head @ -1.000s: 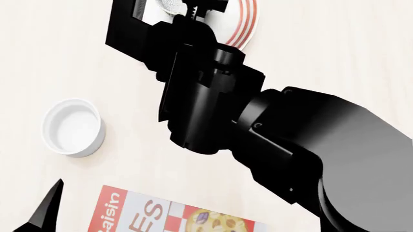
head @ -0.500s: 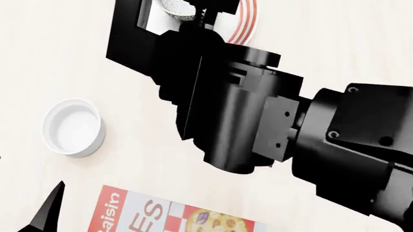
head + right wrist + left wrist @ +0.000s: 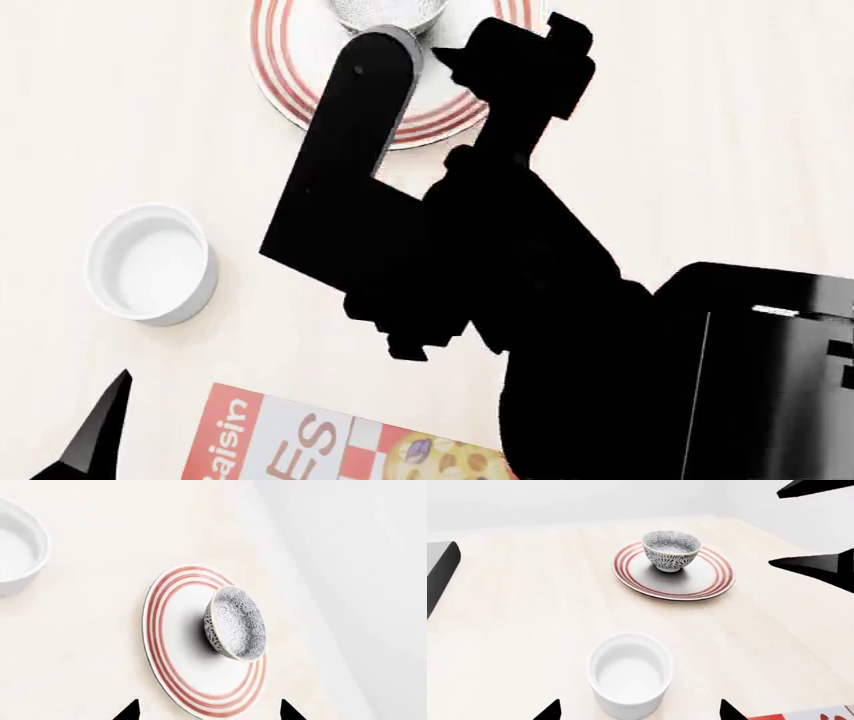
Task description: Pick the akita bowl on the cookies box and place it on the plate.
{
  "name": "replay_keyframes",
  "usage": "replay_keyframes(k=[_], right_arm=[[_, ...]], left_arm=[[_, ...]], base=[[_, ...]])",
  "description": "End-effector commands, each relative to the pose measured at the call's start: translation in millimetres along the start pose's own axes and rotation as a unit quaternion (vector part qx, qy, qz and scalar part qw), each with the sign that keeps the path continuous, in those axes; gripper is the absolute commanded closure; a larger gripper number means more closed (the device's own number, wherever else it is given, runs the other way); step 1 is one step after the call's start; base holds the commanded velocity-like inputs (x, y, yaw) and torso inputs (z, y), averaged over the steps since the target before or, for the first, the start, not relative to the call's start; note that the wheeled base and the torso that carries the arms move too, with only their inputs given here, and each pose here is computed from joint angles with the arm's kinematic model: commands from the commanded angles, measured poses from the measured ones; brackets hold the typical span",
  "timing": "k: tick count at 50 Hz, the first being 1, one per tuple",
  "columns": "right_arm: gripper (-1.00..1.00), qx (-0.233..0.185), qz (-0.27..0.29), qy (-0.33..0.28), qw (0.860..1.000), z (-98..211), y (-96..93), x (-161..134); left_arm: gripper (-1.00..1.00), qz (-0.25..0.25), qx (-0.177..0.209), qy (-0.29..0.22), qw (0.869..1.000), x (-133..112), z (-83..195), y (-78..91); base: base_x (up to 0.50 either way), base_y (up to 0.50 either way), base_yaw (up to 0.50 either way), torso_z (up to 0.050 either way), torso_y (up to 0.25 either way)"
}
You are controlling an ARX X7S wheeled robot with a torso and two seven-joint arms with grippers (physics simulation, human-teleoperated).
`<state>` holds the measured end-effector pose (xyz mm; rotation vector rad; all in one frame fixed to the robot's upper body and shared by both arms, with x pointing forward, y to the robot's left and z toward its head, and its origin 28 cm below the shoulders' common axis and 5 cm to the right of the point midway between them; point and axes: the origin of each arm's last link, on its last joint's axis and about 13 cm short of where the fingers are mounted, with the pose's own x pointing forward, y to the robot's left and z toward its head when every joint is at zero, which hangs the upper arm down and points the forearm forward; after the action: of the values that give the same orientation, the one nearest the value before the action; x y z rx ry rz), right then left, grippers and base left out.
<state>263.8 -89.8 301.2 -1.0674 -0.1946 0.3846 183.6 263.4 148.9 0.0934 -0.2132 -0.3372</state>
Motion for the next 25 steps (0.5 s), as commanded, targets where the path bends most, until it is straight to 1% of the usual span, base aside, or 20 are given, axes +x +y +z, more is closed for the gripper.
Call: replay_keyframes(k=[1,2,4,5,6,8,9,10,13,14,17,18,19,20,22,24,25], right_arm=[[-1.00,0.081,-0.027,-0.058,0.995,-22,30.8,-50],[-1.00,0.092,-0.040,-0.061,0.993,-25,33.2,-52],[-1.00,0.113,-0.040,-0.062,0.991,-30,36.3,-54],[-1.00,0.116,-0.055,-0.069,0.989,-34,39.5,-56],[-1.00,0.136,-0.056,-0.074,0.986,-37,44.2,-60],[-1.00,0.148,-0.070,-0.087,0.983,-40,50.4,-67],[-1.00,0.163,-0.070,-0.093,0.980,-41,54.1,-71],[-1.00,0.164,-0.082,-0.099,0.978,-43,60.3,-77],[-1.00,0.172,-0.083,-0.102,0.976,-45,67.2,-84],[-1.00,0.193,-0.091,-0.109,0.971,-46,71.0,-89],[-1.00,0.220,-0.111,-0.119,0.962,-51,79.6,-98],[-1.00,0.227,-0.114,-0.120,0.960,-52,81.4,-100],[-1.00,0.229,-0.134,-0.127,0.956,-53,86.1,-105],[-1.00,0.234,-0.139,-0.131,0.953,-54,88.4,-107],[-1.00,0.250,-0.161,-0.142,0.944,-56,94.7,-114],[-1.00,0.273,-0.170,-0.150,0.935,-57,98.5,-119],[-1.00,0.271,-0.177,-0.151,0.934,-58,99.5,-120]], left_arm=[[-1.00,0.006,-0.011,-0.009,1.000,0,4,-0.4],[-1.00,0.008,-0.010,-0.010,1.000,0,4,-0.7],[-1.00,0.009,-0.010,-0.012,1.000,-1,5,-1.1],[-1.00,0.010,-0.010,-0.014,1.000,-2,5,-1.4],[-1.00,0.012,-0.009,-0.016,1.000,-3,5,-1.5],[-1.00,0.015,-0.009,-0.019,1.000,-4,6,-1.4],[-1.00,0.018,-0.008,-0.021,1.000,-5,7,-1.3],[-1.00,0.020,-0.008,-0.025,0.999,-7,8,-1.5],[-1.00,0.020,-0.007,-0.029,0.999,-10,9,-2.7],[-1.00,0.022,-0.004,-0.033,0.999,-12,9,-3.4],[-1.00,0.026,-0.006,-0.040,0.999,-17,10,-4.0],[-1.00,0.028,-0.006,-0.042,0.999,-18,10,-3.8],[-1.00,0.033,-0.005,-0.046,0.998,-20,10,-3.5],[-1.00,0.036,-0.004,-0.048,0.998,-20,10,-3.3],[-1.00,0.044,-0.003,-0.058,0.997,-22,11,-2.6],[-1.00,0.045,-0.003,-0.063,0.997,-24,13,-2.6],[-1.00,0.047,-0.002,-0.067,0.997,-26,14,-2.7]], base=[[0.00,0.00,0.00,0.000,0.000],[0.00,0.00,0.00,0.000,0.000],[0.00,0.00,0.00,0.000,0.000],[0.00,0.00,0.00,0.000,0.000],[0.00,0.00,0.00,0.000,0.000],[0.00,0.00,0.00,0.000,0.000],[0.00,0.00,0.00,0.000,0.000],[0.00,0.00,0.00,0.000,0.000],[0.00,0.00,0.00,0.000,0.000],[0.00,0.00,0.00,0.000,0.000],[0.00,0.00,0.00,0.000,0.000],[0.00,0.00,0.00,0.000,0.000],[0.00,0.00,0.00,0.000,0.000],[0.00,0.00,0.00,0.000,0.000],[0.00,0.00,0.00,0.000,0.000],[0.00,0.00,0.00,0.000,0.000],[0.00,0.00,0.00,0.000,0.000]])
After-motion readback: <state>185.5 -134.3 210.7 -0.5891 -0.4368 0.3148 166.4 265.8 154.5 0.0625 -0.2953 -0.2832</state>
